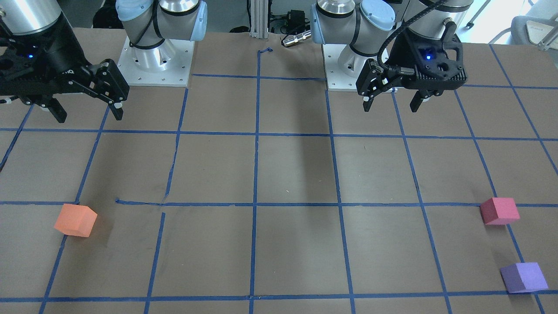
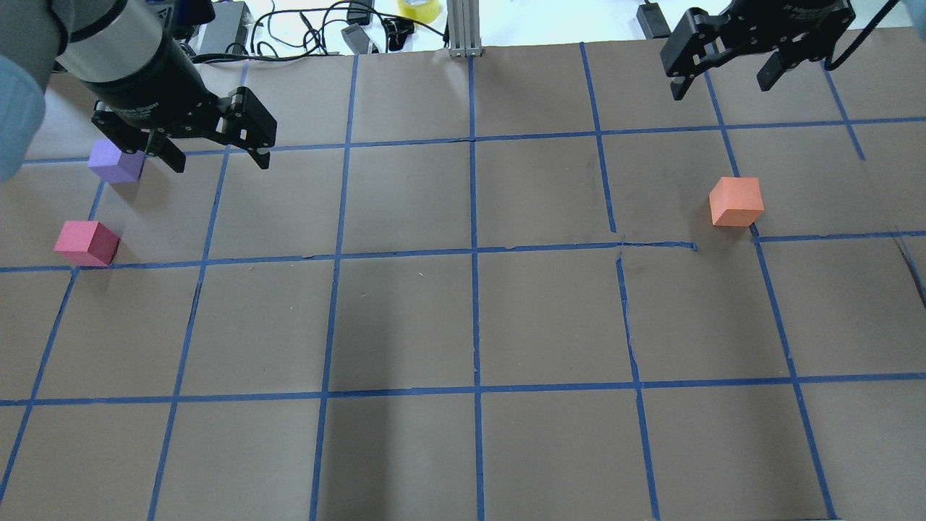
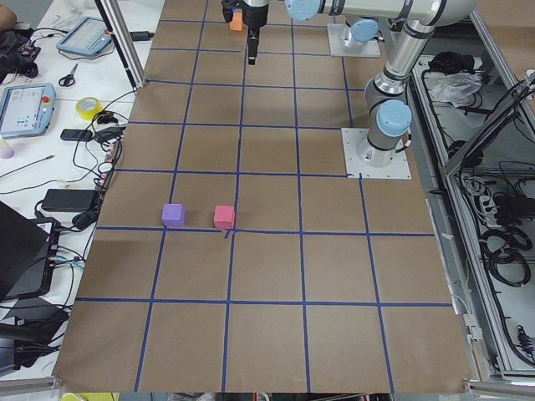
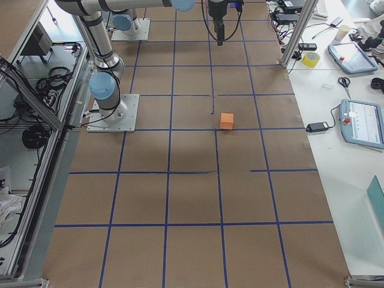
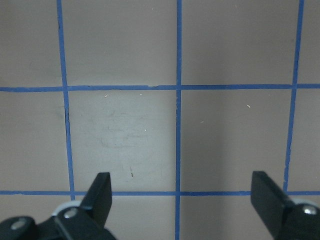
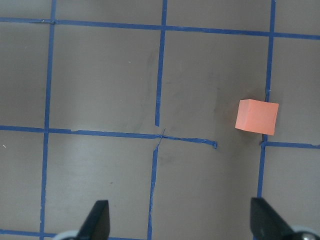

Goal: Arrange blocks in a line
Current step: 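Lower the right gripper onto the orange cube and close it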

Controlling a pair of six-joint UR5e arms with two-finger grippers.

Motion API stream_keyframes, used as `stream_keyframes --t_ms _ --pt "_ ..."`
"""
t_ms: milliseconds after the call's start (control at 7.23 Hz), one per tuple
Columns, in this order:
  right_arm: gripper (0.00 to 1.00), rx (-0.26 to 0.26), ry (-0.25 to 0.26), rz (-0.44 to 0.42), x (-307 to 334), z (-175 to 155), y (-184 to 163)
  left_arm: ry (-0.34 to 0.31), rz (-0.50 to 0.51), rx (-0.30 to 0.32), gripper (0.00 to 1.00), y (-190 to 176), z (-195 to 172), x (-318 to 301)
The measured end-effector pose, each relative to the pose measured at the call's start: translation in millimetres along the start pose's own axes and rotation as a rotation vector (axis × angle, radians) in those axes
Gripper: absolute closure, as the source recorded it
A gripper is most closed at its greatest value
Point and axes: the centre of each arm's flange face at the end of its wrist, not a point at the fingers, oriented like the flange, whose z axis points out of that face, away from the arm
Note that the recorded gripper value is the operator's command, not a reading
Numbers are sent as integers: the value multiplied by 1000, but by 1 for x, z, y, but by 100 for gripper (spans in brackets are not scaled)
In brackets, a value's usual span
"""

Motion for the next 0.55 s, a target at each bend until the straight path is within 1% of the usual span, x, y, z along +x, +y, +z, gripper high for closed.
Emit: stream_keyframes --t_ms 277,415,553 --pt "0 -27 -3 38 23 17 -11 0 0 0 0 0 0 0" --pt "0 -47 -5 76 43 31 -20 0 0 1 0 0 0 0" --pt "0 -70 -3 115 69 53 -32 0 0 1 0 0 0 0"
